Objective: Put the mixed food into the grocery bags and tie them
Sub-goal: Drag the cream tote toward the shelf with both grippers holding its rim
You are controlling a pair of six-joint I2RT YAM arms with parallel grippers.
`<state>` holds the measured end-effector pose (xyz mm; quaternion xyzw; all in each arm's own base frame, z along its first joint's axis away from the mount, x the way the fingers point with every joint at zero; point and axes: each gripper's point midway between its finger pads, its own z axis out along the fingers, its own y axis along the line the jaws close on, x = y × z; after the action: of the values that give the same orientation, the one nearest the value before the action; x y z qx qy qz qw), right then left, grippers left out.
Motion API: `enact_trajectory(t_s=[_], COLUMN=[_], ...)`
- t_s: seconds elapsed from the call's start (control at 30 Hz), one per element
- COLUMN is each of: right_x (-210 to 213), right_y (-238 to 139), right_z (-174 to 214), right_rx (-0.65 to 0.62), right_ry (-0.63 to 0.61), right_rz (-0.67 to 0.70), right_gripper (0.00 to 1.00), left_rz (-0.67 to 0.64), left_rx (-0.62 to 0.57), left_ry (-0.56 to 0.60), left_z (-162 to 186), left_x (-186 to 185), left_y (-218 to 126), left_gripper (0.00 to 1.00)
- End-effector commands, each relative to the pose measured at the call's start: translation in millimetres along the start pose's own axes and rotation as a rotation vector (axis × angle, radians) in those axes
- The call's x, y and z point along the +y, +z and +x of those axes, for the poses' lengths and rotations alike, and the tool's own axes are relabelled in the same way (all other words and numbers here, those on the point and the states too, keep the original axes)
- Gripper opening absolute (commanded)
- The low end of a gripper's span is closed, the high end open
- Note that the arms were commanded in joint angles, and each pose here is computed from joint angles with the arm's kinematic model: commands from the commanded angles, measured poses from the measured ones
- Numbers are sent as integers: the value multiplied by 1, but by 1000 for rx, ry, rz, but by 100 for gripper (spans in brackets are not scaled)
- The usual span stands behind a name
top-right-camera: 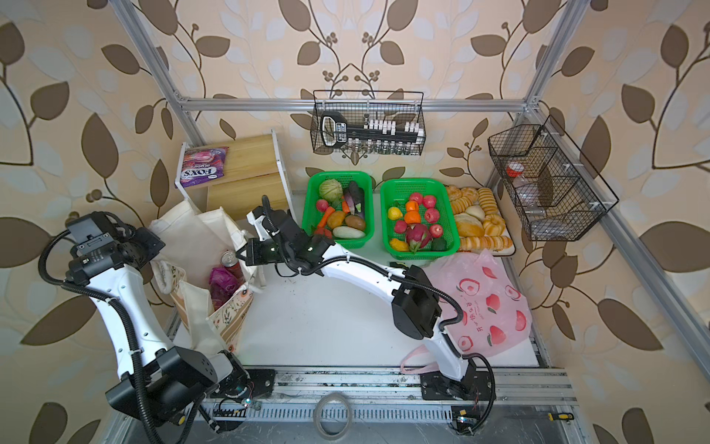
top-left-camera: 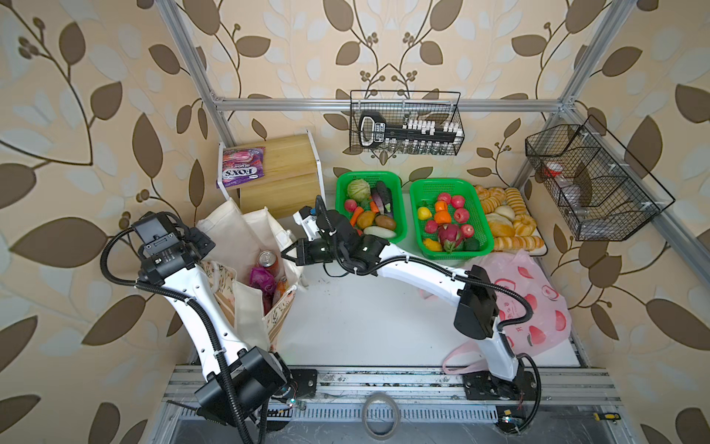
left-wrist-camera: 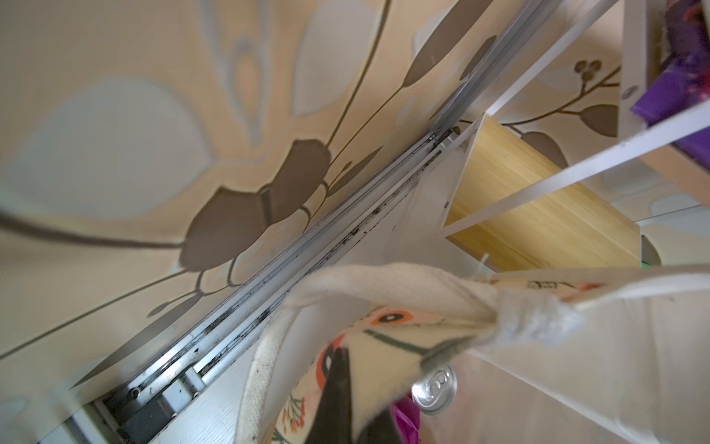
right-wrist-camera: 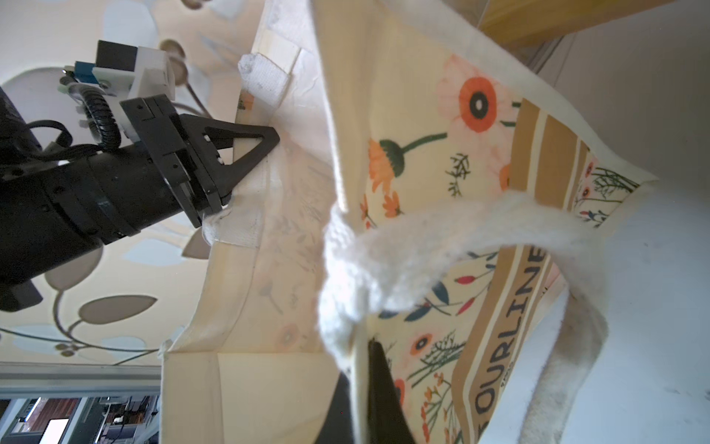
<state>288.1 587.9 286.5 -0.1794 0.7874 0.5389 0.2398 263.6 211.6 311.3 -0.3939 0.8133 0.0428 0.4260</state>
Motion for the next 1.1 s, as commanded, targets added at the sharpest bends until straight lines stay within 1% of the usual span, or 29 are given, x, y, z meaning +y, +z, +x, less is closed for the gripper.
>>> enact_trajectory(t_s=[0.0,0.07,0.17,0.27,0.37,0.43,0.5,0.53,0.57,0.6,0.63,0.7,0.77,0.87,0.93,0.97,1.03,1.07], right_x=[77,78,75,70,74,78,80,82,83,84,86,88,91,92,91,91,92,90], right_y=[-12,-2,6,9,10,11,12,12,12,10,8,3,-3,-14,-23,-30,-46,-56], right_z=[-42,-41,-41,-44,-42,-38,-33,-30,-29,-29,-29,-32,-37,-44,-49,-54,-62,-67], right_rx=[-136,-142,-174,-197,-183,-160,-135,-120,-110,-107,-105,-105,-112,-118,-123,-131,-146,-157], right_ry=[-63,-64,-61,-66,-85,-92,-92,-96,-96,-98,-103,-114,-120,-117,-122,-129,-157,-178], right_rz=[-183,-185,-174,-157,-178,-202,-221,-233,-238,-241,-243,-243,-247,-239,-230,-224,-205,-186], right_gripper=[0,0,0,0,0,0,7,15,21,23,25,32,39,44,49,52,55,57], left_rz=[67,88,33,-38,-118,-156,-162,-162,-156,-150,-145,-134,-127,-103,-69,-39,29,75], left_rx=[-165,-141,-124,-87,-106,-126,-137,-142,-144,-148,-153,-167,-185,-201,-215,-228,-266,-288], left_ry=[155,206,237,223,192,171,170,170,169,170,171,178,182,188,191,191,181,175], left_z=[-48,-44,-41,-34,-33,-36,-37,-38,-38,-39,-40,-42,-46,-52,-55,-57,-63,-66], left_x=[-19,-22,-11,6,22,30,32,32,30,29,27,24,20,13,5,-2,-17,-27], left_y=[-16,-12,-4,5,4,0,-3,-5,-6,-8,-10,-17,-25,-36,-46,-54,-71,-82], left_gripper=[0,0,0,0,0,6,5,6,10,18,25,26,34,35,45,54,61,67])
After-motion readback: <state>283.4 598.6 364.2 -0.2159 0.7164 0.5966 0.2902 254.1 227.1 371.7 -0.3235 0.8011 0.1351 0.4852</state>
